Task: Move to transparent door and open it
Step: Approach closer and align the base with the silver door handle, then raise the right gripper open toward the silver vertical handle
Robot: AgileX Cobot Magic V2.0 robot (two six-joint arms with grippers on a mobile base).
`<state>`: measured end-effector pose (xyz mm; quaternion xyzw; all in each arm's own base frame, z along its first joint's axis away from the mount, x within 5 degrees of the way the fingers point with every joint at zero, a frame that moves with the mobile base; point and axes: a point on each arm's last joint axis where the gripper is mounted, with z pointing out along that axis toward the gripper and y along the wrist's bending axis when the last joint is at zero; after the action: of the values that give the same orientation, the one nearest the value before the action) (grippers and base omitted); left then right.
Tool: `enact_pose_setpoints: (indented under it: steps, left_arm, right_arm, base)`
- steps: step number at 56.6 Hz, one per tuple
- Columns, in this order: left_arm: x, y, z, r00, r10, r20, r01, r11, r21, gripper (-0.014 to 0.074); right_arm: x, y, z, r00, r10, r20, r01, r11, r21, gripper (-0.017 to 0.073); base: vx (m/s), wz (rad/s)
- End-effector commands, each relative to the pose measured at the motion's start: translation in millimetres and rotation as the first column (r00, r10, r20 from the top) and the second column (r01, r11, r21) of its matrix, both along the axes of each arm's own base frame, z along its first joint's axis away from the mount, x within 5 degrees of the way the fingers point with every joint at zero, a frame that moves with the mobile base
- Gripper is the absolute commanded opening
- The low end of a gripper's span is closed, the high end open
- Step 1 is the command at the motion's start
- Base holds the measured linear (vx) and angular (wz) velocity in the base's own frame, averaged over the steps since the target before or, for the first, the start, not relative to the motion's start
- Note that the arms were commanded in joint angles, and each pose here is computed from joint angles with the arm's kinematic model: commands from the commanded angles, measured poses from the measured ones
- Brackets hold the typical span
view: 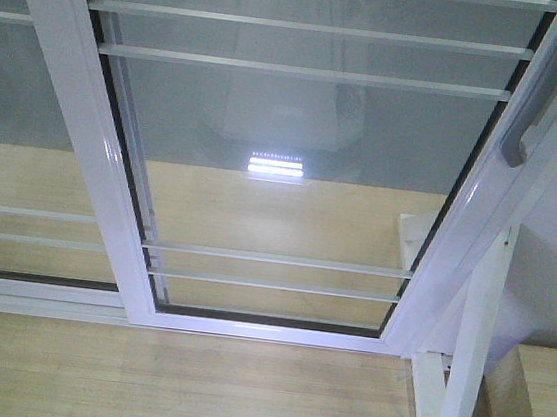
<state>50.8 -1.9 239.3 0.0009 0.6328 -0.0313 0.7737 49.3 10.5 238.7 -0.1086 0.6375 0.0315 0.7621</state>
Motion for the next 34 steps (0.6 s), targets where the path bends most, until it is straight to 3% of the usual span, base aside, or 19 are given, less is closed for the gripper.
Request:
enact_pose_setpoints:
  steps: [1,10,20,34]
  left_arm:
    - [-4.9,1.1,39.5,0.991,0.007,0.134,-0.004,1.000,-0.018,0.0003]
    - [4.1,0.6,93.1,0.987,0.011,0.163,-0.011,1.000,-0.001,0.0003]
    - [46.0,-1.4,145.9,0.993,0.012,0.119,-0.012,1.000,0.001,0.0003]
    - [108.9,-4.5,174.0,1.000,0.009,0.029,-0.009,1.000,-0.006,0.0003]
  right_arm:
    - [-5.5,-1.3,41.1,0.995,-0.014,0.103,0.018,0.999,-0.037,-0.0004]
    - [1.8,0.5,94.9,0.996,-0.014,0.087,0.020,0.998,-0.066,-0.0004]
    - [35.5,7.7,151.6,0.999,-0.012,0.036,0.014,0.997,-0.078,-0.0004]
    - [91.3,19.5,173.2,0.998,-0.010,-0.069,0.004,0.995,-0.095,-0.0004]
  base:
    - [0.00,0.00]
    - [0.00,0.00]
    - [0.00,0.00]
    - [0.00,0.00]
